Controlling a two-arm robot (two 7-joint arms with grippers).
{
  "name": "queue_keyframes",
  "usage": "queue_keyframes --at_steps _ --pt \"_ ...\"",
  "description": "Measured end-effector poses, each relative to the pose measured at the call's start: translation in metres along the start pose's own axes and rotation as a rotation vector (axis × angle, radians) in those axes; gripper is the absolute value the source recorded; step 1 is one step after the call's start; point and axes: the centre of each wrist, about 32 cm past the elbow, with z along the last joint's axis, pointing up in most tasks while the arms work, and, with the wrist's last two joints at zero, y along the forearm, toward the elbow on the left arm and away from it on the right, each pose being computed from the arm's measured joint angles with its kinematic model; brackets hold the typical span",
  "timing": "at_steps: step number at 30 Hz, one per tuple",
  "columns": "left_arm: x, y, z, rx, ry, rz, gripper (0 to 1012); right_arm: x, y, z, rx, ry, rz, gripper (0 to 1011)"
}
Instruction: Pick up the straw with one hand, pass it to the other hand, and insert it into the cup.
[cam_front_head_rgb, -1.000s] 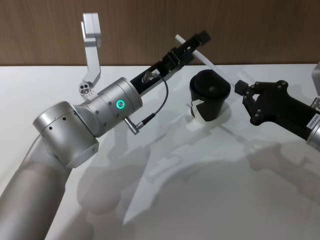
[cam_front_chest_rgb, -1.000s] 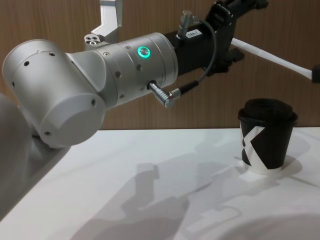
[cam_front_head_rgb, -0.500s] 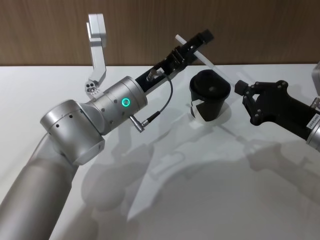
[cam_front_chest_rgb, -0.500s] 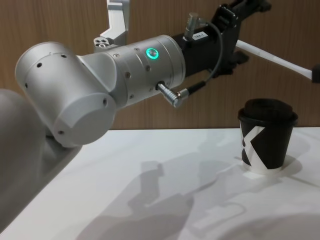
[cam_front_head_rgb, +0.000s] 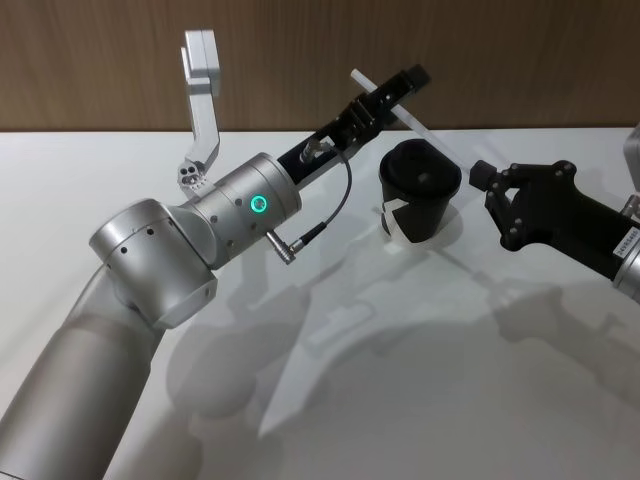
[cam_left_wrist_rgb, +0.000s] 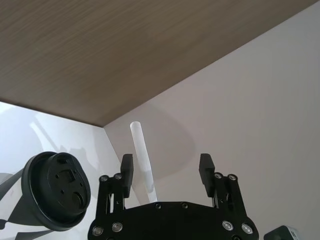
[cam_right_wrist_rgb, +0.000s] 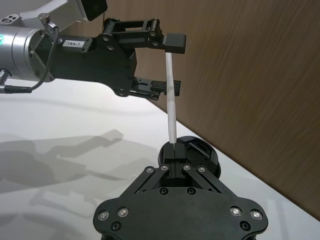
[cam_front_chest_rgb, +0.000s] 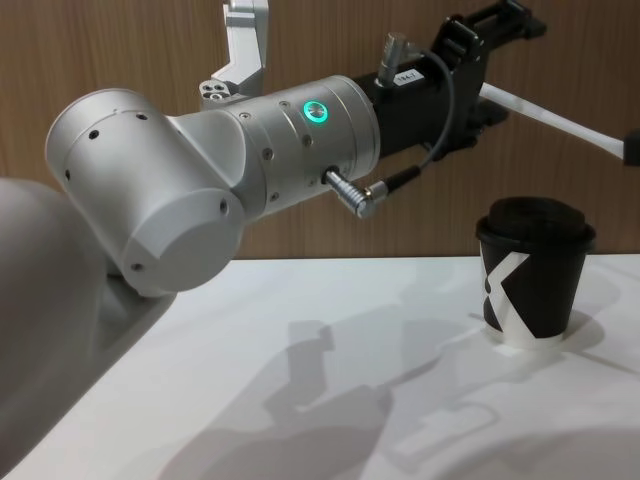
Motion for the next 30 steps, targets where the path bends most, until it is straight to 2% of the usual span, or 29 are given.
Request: queue_keyframes --at_steps 4,5,7,18,20,24,30 --pt "0.0003 -0.0008 -0.0004 0.001 0.001 0.001 728 0.0000 0.0000 0.0000 0.000 0.000 0.000 0" --pt "0.0003 -0.0008 -0.0004 0.001 0.001 0.001 728 0.0000 0.0000 0.0000 0.000 0.000 0.000 0" --pt "0.0004 -0.0010 -0.0006 0.001 0.002 0.001 627 0.0000 0.0000 0.0000 0.000 0.000 0.000 0" --pt "0.0008 -0.0016 -0.0009 0.001 0.003 0.003 275 0.0000 0.0000 0.0000 0.000 0.000 0.000 0" --pt "0.0008 -0.0017 -0.0009 0.001 0.003 0.003 236 0.0000 0.0000 0.0000 0.000 0.000 0.000 0" --pt "0.0008 -0.0020 -0.0011 0.001 0.004 0.003 85 0.0000 0.0000 0.0001 0.000 0.000 0.000 0" --pt "0.0008 -0.0022 -0.0011 0.002 0.004 0.002 26 0.0000 0.0000 0.0000 0.000 0.000 0.000 0"
